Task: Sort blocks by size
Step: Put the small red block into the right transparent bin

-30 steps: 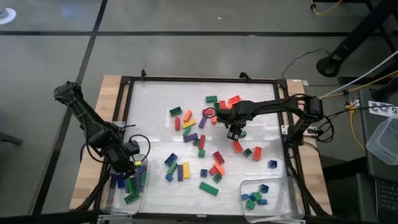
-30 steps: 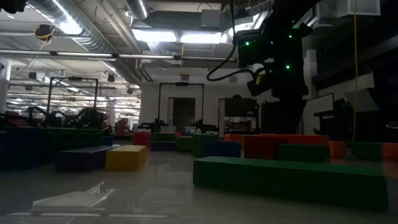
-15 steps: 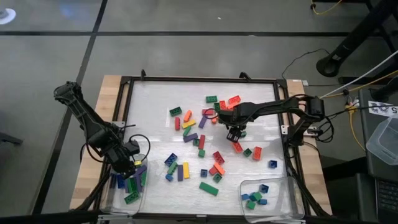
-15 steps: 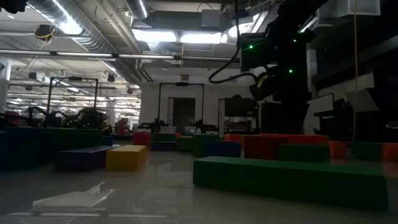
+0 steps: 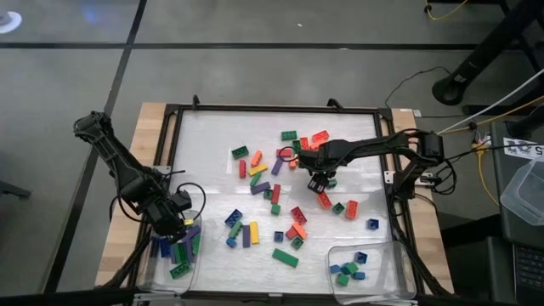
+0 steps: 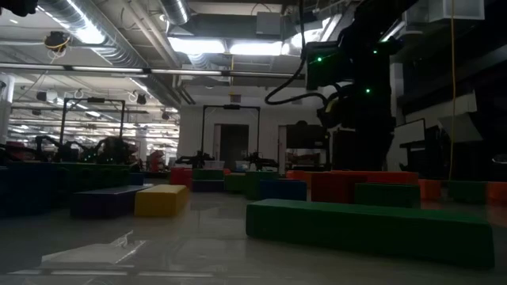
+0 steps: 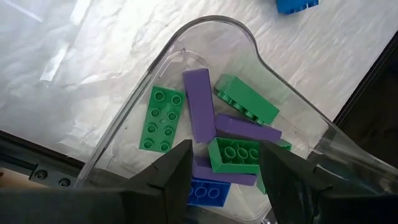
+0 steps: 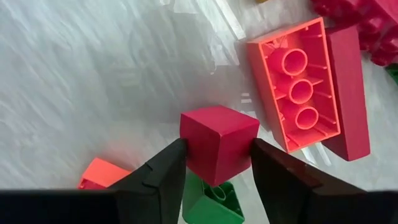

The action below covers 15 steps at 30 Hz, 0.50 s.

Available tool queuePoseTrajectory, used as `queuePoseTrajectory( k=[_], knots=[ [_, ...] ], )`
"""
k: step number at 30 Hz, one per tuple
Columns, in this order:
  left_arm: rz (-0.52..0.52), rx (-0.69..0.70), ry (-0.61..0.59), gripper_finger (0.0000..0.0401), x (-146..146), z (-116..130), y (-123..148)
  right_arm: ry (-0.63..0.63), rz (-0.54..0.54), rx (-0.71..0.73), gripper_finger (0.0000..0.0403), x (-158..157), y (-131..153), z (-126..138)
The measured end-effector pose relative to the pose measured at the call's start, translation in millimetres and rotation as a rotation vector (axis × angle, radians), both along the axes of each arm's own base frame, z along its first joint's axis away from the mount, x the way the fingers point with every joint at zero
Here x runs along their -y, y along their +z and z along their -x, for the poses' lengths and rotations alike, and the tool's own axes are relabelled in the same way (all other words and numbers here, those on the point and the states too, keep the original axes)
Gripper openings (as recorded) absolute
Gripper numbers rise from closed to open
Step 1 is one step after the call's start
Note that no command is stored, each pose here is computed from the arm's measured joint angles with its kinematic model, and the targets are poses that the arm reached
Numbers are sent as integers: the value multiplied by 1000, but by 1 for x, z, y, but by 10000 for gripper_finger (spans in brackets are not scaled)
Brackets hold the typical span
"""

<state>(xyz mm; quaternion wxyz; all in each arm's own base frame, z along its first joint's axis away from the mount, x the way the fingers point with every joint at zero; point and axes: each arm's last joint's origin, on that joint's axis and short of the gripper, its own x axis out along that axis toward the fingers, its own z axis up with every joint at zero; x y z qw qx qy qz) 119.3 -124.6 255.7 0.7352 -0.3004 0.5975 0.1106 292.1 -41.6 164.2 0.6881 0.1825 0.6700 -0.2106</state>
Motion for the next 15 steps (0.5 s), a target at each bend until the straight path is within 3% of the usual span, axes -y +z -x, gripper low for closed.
queuePoseTrajectory(
  k=[7, 15],
  knots=[
    [0, 0, 0, 170, 0, 0, 0, 6, -58, 74, 175, 0, 9, -12],
    [-14, 10, -49, 170, 0, 0, 0, 9, -51, 132, 175, 1, 22, -22]
  ],
)
